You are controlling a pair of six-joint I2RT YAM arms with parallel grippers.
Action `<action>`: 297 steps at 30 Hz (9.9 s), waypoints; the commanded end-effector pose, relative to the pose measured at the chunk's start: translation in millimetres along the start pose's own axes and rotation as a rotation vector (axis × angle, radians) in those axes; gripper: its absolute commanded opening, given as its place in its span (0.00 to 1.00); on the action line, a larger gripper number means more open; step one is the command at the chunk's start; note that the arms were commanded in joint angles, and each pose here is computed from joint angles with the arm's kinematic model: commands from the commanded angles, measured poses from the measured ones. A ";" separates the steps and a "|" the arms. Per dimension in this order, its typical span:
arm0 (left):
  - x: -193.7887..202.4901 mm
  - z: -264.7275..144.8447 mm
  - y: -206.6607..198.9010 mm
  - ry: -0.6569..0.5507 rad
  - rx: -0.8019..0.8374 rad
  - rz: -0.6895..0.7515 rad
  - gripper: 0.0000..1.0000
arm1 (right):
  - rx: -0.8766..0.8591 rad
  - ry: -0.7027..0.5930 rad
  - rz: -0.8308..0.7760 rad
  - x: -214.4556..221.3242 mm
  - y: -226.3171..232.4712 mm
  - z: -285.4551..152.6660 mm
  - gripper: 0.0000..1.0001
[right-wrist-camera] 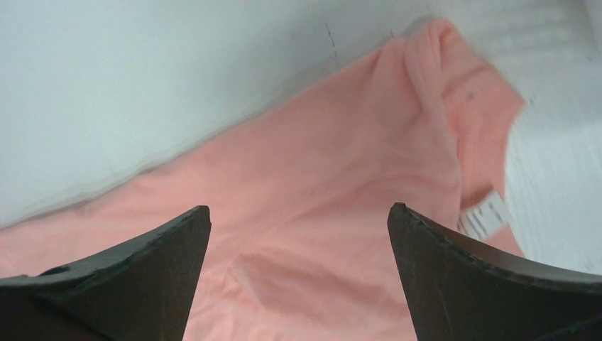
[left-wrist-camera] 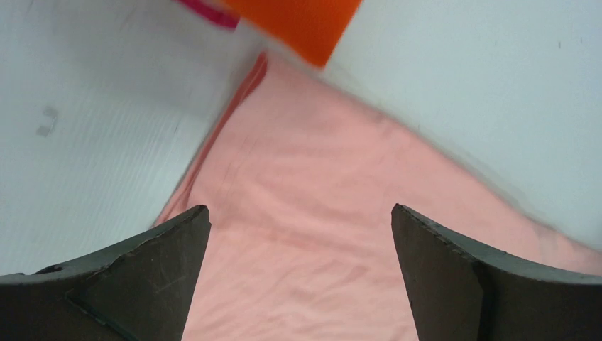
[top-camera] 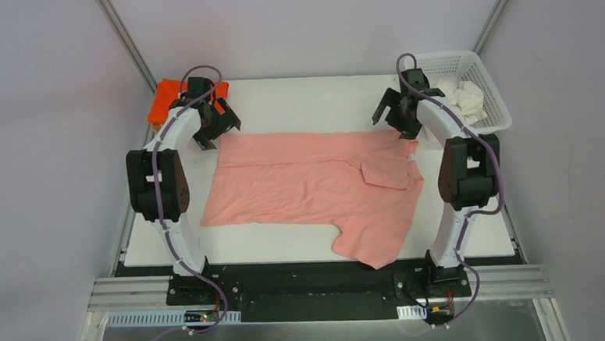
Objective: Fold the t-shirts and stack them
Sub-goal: Grab the side of the flattened tshirt closest away from the robot with both arms, then fold the other side of the tshirt into a rectangle, then rotate the tshirt 90 degrees
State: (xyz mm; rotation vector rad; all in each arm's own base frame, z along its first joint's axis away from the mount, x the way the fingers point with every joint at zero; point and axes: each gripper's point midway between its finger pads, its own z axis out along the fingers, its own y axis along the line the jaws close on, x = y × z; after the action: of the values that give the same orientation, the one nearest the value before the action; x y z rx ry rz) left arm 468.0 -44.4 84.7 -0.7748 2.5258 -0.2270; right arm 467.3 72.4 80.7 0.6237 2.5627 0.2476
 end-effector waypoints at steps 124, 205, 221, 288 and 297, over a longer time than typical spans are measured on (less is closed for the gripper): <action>120.2 -85.2 130.5 -0.158 -0.173 -0.328 0.00 | 0.091 -0.001 -0.257 220.1 -33.7 -167.0 0.00; 25.6 -59.0 39.7 -0.137 -0.033 -0.149 0.99 | 0.030 0.008 -0.039 23.4 41.0 -71.6 1.00; 93.2 -36.2 26.6 0.036 0.002 0.068 0.99 | -0.256 0.145 0.070 80.3 75.7 -26.3 1.00; 181.1 -4.2 -8.6 0.279 0.005 0.053 0.99 | -0.028 0.219 0.043 82.8 25.4 32.3 1.00; 277.3 -55.4 -29.7 0.299 0.030 0.061 0.99 | -0.246 0.281 0.046 33.7 113.2 73.7 0.99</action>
State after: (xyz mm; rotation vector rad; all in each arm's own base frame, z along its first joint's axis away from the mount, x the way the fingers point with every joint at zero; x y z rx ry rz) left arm 297.0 -205.5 36.1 -0.6016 2.7602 -0.4405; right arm 507.6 160.0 45.0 0.6447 2.6793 0.5227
